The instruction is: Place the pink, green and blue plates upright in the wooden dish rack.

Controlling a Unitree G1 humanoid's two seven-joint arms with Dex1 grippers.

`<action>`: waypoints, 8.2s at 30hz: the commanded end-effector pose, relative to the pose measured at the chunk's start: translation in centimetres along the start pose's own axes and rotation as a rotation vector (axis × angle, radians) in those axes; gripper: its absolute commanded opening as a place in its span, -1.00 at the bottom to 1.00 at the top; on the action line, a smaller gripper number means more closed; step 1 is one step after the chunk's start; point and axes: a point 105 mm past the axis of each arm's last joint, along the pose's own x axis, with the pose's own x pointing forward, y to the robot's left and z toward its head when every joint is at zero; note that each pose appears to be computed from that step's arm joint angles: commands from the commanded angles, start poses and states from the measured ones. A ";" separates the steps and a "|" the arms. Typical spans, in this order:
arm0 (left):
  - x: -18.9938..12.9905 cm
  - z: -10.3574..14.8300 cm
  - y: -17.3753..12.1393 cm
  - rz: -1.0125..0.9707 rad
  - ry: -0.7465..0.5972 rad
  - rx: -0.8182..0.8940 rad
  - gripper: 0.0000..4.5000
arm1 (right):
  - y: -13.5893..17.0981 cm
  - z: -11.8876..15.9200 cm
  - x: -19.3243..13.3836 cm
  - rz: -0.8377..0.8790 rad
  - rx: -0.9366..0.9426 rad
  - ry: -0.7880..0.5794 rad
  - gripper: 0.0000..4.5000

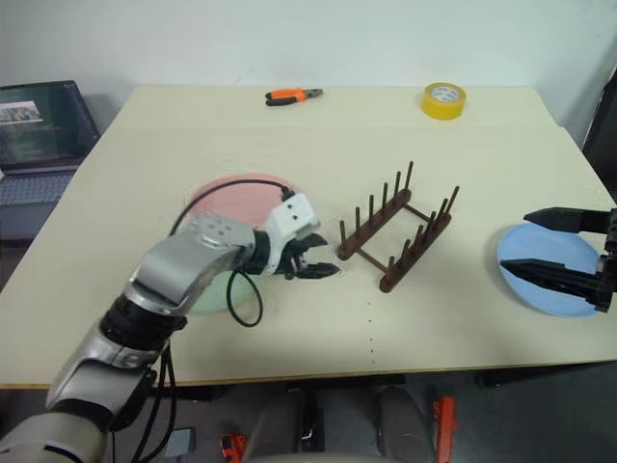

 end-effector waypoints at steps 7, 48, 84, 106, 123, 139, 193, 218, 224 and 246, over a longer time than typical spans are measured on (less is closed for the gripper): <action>1.4 0.7 -0.2 0.038 -0.027 -0.004 0.48 | 0.0 0.8 -0.3 -0.019 -0.045 -0.028 1.00; 7.4 2.9 -8.5 -0.112 -0.072 0.081 0.48 | 1.3 0.4 -1.2 -0.077 -0.024 -0.014 1.00; 8.3 6.6 -1.2 -0.250 -0.149 0.388 -0.56 | 0.8 0.7 0.1 -0.065 -0.030 -0.047 1.00; 9.9 4.6 -0.8 -0.299 -0.091 0.329 -0.56 | 1.1 0.4 0.2 -0.075 -0.031 -0.058 1.00; 8.0 3.9 1.3 -0.222 0.003 0.427 0.99 | 1.0 -0.4 0.5 -0.063 -0.010 -0.016 1.00; 1.2 2.6 -4.8 -0.436 0.002 0.389 -0.43 | 1.1 -5.6 3.2 -0.104 0.107 0.087 -0.42; 12.9 4.1 -1.0 0.170 -0.064 0.328 -0.98 | -8.0 -12.2 17.8 -0.627 0.083 -0.002 -0.98; 13.5 4.5 2.2 0.345 -0.071 0.386 -0.98 | -9.4 -8.5 20.8 -0.614 0.049 -0.085 -0.98; 12.8 5.2 2.2 0.320 -0.081 0.416 -0.98 | -8.2 -8.1 20.4 -0.556 0.039 -0.102 -0.98; -10.9 12.9 13.0 0.427 -0.200 0.247 1.00 | 2.5 0.7 15.5 0.030 -0.105 -0.152 0.76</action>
